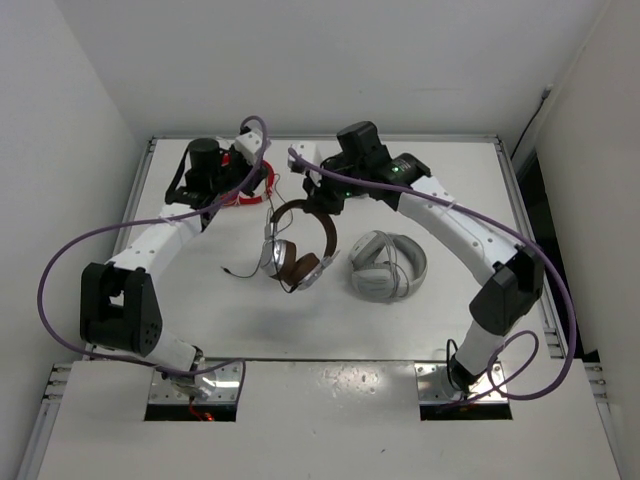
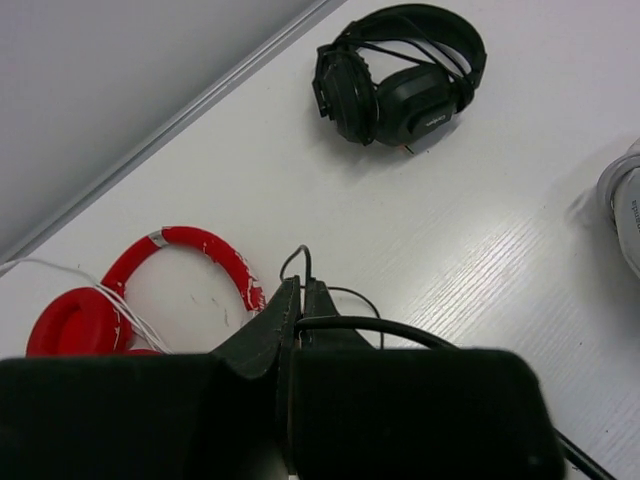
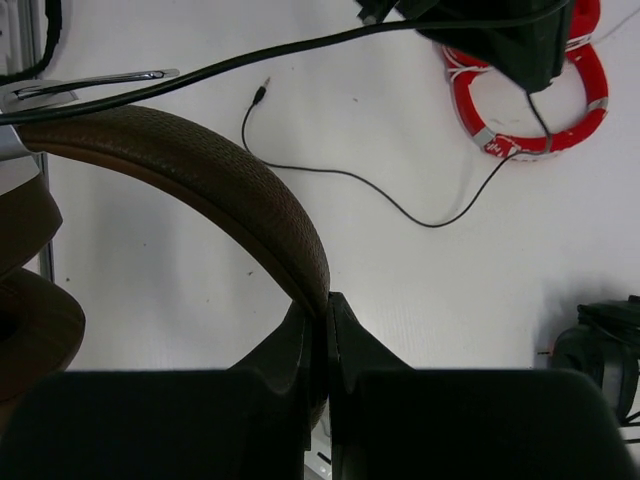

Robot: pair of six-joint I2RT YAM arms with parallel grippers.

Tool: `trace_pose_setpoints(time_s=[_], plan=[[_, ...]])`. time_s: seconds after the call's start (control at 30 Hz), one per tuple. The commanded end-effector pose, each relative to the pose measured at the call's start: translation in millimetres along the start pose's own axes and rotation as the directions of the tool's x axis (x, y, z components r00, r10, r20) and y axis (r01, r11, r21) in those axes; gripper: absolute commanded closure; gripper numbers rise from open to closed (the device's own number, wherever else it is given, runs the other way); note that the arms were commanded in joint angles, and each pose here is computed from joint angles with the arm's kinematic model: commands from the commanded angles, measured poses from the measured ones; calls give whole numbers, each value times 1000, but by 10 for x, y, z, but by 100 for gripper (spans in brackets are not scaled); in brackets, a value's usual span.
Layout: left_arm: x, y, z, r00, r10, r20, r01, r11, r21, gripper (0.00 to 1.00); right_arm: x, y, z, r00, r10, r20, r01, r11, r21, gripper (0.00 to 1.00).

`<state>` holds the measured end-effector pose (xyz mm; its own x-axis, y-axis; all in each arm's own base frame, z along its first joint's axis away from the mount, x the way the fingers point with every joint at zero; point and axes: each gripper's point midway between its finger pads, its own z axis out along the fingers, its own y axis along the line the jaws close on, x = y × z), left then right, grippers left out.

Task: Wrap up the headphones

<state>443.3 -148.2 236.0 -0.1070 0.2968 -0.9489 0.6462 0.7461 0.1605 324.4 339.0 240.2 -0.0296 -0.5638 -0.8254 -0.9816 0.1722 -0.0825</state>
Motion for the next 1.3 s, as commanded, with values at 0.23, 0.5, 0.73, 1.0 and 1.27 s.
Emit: trace_pose_setpoints(time_s=[0.23,0.5,0.73,1.0,1.27], plan=[[201,-160,-78,992,-119,-30,120,991,51,100,-712,-302,-456,977,3,214,-37,987,154,100],[470,-420,-434,980,-180,-79,187,979,82,100,-630,-845,-780,904,258,342,-348,907,238,100],[524,-705,-669,966,-253,-52,258,958,122,99,-330,-1219,-909,779,457,428,-605,728,323,100],[621,-697,-759,968,-246,-45,249,966,68,49,-70,-1208,-916,721,539,434,-685,645,337,100],[996,-605,-793,987,-94,-134,97,995,17,40,-111,-1247,-1103,739,493,460,-670,614,417,100]])
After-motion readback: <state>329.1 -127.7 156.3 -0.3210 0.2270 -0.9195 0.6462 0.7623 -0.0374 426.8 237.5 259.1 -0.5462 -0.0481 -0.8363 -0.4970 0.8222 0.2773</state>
